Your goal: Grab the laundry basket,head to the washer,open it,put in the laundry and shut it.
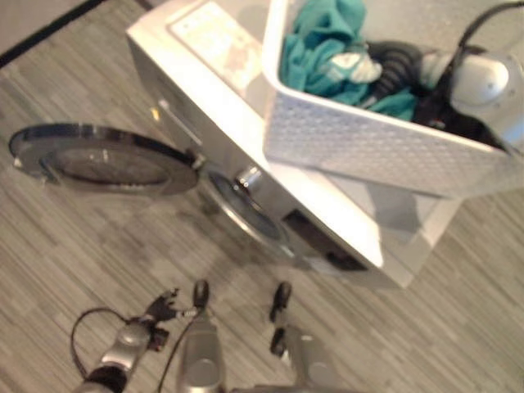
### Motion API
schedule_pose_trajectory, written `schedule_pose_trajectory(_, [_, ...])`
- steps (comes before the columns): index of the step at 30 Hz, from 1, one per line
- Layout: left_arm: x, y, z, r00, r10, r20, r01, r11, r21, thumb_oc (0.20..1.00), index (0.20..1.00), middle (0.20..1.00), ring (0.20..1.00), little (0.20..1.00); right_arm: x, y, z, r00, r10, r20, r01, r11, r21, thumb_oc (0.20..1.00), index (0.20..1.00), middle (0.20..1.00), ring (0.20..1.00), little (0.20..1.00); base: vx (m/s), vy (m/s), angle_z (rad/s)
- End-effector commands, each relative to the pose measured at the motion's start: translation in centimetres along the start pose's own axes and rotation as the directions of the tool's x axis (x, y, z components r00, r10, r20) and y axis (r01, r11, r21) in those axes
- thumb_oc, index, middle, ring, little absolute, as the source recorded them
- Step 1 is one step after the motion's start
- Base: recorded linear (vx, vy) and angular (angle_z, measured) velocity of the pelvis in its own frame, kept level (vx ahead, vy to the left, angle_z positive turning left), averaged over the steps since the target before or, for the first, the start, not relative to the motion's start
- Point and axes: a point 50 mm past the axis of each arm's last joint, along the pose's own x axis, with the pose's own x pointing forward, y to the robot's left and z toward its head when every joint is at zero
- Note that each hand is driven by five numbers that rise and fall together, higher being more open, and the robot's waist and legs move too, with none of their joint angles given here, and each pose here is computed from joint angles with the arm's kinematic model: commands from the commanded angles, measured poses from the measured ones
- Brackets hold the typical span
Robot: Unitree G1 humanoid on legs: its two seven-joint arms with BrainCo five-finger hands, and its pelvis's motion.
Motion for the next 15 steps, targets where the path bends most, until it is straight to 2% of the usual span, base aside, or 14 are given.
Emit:
schedule_pose_trajectory(1, [-0.1, 0.2, 0.1, 1.000, -0.010, 0.025, 0.009, 0.999, 0.031, 1.000, 1.000, 1.000, 1.000, 1.000, -0.3, 3.7, -2.2, 0.977, 0.195, -0.090, -0.198, 0.980, -0.019, 0.551, 0.551, 0.551, 0.551, 0.551, 0.03, -0.012, 0.04])
schedule_pose_trajectory(2, [0.0, 0.4, 0.2, 1.000, 0.003, 0.022, -0.004, 0.999, 0.035, 1.000, 1.000, 1.000, 1.000, 1.000, -0.3, 3.8, -2.3, 0.975, 0.204, -0.093, -0.207, 0.978, -0.021, 0.266, 0.266, 0.266, 0.266, 0.266, 0.00, 0.000, 0.00])
schedule_pose_trajectory(3, [0.0, 0.5, 0.2, 1.000, 0.010, 0.019, -0.011, 0.999, 0.031, 1.000, 1.000, 1.000, 1.000, 1.000, -0.3, 3.7, -2.4, 0.976, 0.195, -0.097, -0.198, 0.980, -0.025, 0.200, 0.200, 0.200, 0.200, 0.200, 0.00, 0.000, 0.00])
schedule_pose_trajectory(15, [0.3, 0.4, -0.3, 0.999, 0.039, -0.014, -0.039, 0.999, -0.005, 1.000, 1.000, 1.000, 1.000, 1.000, -0.4, 2.5, -2.4, 0.994, 0.074, -0.085, -0.079, 0.995, -0.060, 0.200, 0.200, 0.200, 0.200, 0.200, 0.00, 0.000, 0.00])
